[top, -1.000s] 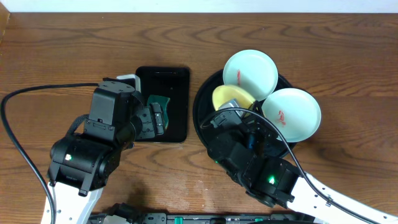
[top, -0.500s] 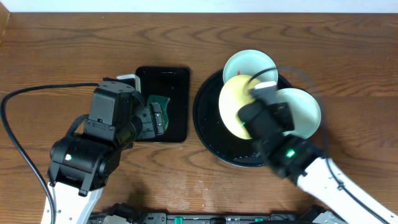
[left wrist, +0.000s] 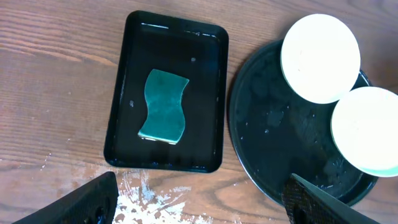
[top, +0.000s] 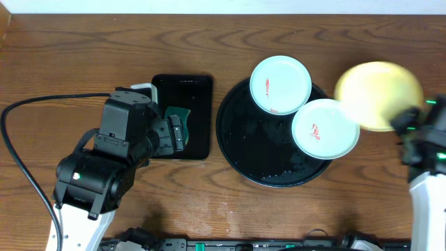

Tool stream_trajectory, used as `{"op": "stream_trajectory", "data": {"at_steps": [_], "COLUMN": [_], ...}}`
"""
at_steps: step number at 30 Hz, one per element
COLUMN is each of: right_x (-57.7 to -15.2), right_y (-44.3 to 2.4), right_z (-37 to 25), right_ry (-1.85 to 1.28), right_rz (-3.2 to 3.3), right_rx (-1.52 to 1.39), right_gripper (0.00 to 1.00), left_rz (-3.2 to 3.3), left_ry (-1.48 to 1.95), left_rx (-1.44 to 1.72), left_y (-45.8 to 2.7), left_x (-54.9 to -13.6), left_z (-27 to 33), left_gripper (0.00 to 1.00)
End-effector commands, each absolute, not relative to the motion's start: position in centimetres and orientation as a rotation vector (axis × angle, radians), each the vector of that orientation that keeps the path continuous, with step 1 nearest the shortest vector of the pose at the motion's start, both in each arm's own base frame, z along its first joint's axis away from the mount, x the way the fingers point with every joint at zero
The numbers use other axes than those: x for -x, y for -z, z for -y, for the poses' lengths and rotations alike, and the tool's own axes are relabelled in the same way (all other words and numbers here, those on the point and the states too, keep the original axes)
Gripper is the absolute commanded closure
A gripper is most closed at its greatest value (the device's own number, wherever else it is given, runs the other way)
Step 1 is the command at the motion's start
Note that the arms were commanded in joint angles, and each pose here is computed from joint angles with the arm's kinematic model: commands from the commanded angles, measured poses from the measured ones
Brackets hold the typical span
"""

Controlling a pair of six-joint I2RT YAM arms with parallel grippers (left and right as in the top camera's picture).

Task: Clean dirty plates on tray and stack at the side
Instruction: 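Place the yellow plate on the table at the right side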

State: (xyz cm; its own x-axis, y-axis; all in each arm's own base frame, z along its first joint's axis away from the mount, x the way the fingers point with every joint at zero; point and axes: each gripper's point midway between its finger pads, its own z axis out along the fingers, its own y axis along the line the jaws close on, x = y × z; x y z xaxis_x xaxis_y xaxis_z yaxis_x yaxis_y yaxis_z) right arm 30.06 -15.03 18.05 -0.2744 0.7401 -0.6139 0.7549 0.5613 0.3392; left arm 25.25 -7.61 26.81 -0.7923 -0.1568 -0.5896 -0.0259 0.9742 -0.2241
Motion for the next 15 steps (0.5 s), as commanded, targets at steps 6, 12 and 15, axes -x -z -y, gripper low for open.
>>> {"op": "stream_trajectory", "data": {"at_steps": [6,12,15], "right_x": [-27.6,-28.3,-29.0], "right_y": [-13.2,-7.6,-5.9], "right_z": [24.2,26.2,25.5], "right_ry": [0.110,0.141,0.130], "right_rz": [-1.874,-1.999,-2.117], "right_rx": [-1.606,-1.608,-1.518], "right_gripper": [0.99,0.99,0.99], "left_rz": [-2.465,-2.465,-2.465], "left_ry": [0.267,0.267,0.267], "left_rx": [0.126,0.126,0.126], "left_y": [-27.3,-27.3,-27.3], "left_x": [-25.4,-25.4,-25.4], "left_z": [7.5,7.5,7.5], "left_gripper": [0.15,0.15,0.15]}}
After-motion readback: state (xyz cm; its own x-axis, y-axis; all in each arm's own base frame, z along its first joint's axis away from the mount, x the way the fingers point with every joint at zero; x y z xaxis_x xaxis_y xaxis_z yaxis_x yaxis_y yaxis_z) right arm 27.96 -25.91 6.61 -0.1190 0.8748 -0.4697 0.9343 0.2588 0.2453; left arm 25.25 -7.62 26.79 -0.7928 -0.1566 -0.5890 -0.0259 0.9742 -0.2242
